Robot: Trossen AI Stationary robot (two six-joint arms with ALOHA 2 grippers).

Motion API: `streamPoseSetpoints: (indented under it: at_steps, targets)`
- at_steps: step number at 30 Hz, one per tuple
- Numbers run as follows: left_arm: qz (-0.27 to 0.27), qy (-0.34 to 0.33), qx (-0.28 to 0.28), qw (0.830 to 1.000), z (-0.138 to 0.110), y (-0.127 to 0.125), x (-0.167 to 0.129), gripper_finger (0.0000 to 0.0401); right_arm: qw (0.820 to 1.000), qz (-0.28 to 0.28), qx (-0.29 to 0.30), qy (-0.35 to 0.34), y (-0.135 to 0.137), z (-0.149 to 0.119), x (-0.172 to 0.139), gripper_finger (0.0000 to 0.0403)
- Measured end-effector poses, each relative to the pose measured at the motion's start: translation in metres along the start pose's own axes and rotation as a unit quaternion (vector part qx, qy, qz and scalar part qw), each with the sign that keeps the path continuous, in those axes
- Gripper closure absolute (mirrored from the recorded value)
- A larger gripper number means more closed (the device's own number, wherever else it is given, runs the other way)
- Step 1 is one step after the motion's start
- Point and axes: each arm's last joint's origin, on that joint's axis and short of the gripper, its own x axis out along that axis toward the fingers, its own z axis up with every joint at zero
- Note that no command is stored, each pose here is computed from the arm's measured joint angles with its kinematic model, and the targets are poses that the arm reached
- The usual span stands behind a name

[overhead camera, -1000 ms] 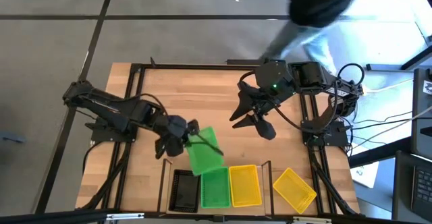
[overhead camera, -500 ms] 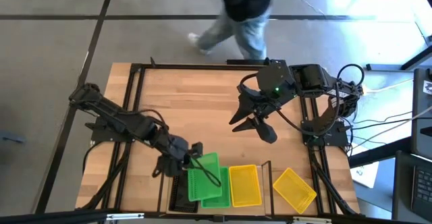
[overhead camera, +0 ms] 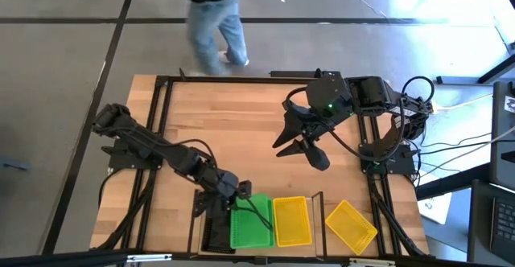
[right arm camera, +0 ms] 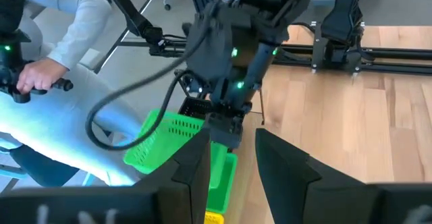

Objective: Stack baskets on shelf by color
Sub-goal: Stack the green basket on top of the green baskets on the shelf, then stack the yellow basket on top of the yellow baskets on the shelf

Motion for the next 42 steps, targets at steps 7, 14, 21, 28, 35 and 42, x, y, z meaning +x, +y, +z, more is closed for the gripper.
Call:
streamPoseSetpoints:
  at_steps: [7, 14, 21, 28, 35, 42]
  targets:
    - [-0.015, 0.017, -0.005, 1.000, -0.007, -0.001, 0.017, 0.0401, 1.000, 0.000, -0.001, -0.004, 0.000, 0.001, 0.000, 0.0286]
    - [-0.017, 0.046, -0.007, 0.999, -0.011, -0.003, 0.023, 0.0401, 1.000, 0.000, -0.002, -0.003, 0.000, 0.001, 0.000, 0.0286]
    - [-0.015, 0.057, -0.008, 0.998, -0.012, -0.003, 0.023, 0.0388, 1.000, 0.001, -0.003, -0.009, 0.000, 0.002, 0.000, 0.0286]
    - [-0.019, 0.060, -0.012, 0.998, -0.012, -0.004, 0.023, 0.0351, 1.000, 0.002, -0.006, -0.017, 0.000, 0.003, 0.000, 0.0286]
    - [-0.009, 0.070, -0.011, 0.997, -0.012, -0.003, 0.021, 0.0343, 1.000, 0.002, -0.006, -0.017, 0.000, 0.003, 0.000, 0.0286]
    - [0.012, 0.117, -0.065, 0.991, -0.011, 0.010, -0.006, 0.0346, 0.999, 0.014, -0.037, -0.012, 0.010, 0.002, 0.003, 0.0286]
